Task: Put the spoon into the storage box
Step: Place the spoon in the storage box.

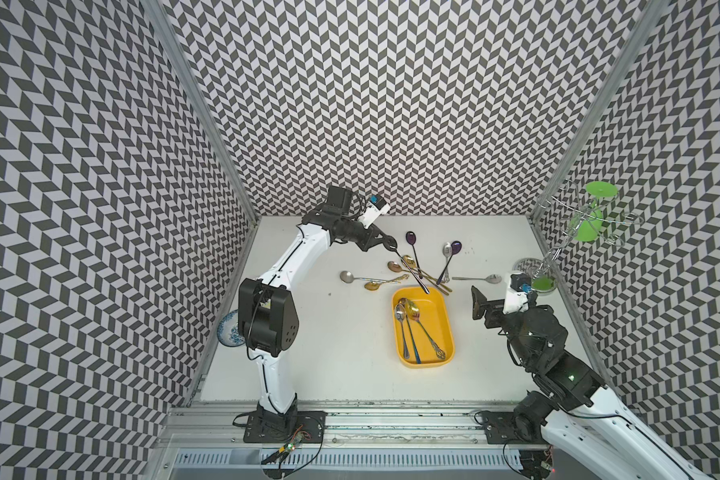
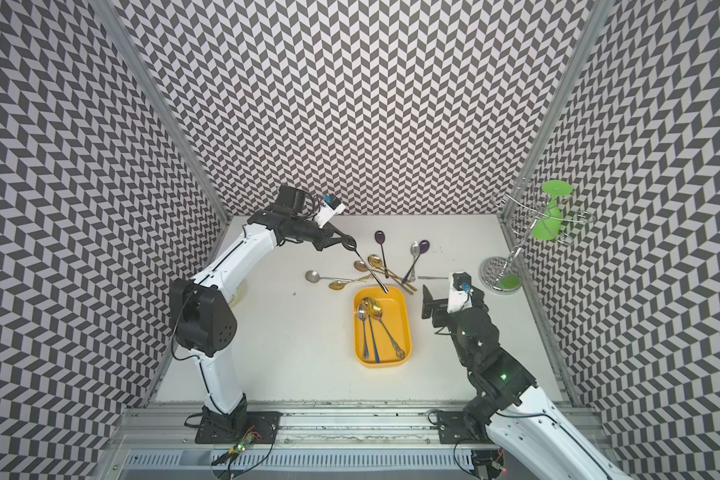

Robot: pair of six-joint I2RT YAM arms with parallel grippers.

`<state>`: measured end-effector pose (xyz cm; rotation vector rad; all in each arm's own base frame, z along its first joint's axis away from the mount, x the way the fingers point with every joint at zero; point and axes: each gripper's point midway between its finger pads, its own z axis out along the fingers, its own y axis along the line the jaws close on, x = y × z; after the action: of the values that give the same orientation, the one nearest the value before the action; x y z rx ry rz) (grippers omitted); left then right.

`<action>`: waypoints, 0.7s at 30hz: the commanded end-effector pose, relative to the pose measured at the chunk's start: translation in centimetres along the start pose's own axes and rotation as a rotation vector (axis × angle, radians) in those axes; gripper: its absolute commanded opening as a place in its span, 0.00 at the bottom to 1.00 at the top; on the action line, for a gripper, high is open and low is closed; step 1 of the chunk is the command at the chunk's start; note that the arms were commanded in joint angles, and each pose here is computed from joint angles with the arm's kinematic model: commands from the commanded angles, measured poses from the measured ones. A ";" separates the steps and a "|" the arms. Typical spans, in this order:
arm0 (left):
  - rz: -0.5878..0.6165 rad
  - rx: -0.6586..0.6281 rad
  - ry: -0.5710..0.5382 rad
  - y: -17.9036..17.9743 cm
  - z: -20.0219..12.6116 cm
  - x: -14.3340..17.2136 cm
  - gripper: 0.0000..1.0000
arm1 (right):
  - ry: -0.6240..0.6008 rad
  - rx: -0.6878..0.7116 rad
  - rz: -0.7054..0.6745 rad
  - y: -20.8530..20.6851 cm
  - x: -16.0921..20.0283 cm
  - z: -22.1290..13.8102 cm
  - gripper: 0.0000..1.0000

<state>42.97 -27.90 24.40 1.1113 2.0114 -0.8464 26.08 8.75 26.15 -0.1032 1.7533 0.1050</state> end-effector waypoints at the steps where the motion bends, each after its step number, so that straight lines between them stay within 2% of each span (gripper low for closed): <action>1: 0.106 0.032 0.019 -2.7 0.4 -0.8 0.04 | -0.055 0.020 0.015 -0.5 -1.2 -0.2 1.00; 11: 0.189 0.089 0.104 -6.5 3.7 1.3 0.08 | -0.058 -0.013 0.017 0.0 -1.2 -0.2 1.00; 15: 0.208 0.111 0.136 -7.9 5.0 1.9 0.08 | -0.059 0.017 0.017 -0.5 -1.2 -0.2 1.00; 18: 0.227 0.114 0.166 -8.4 6.1 2.8 0.09 | -0.063 -0.014 0.019 0.0 -1.3 -0.2 1.00; 21: 0.239 0.114 0.193 -9.0 7.0 3.1 0.09 | -0.062 0.015 0.021 -0.5 -1.2 -0.3 1.00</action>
<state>36.10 -35.29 21.27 1.4663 1.9333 -0.7848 26.05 8.54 26.67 -0.0969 1.7341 0.1074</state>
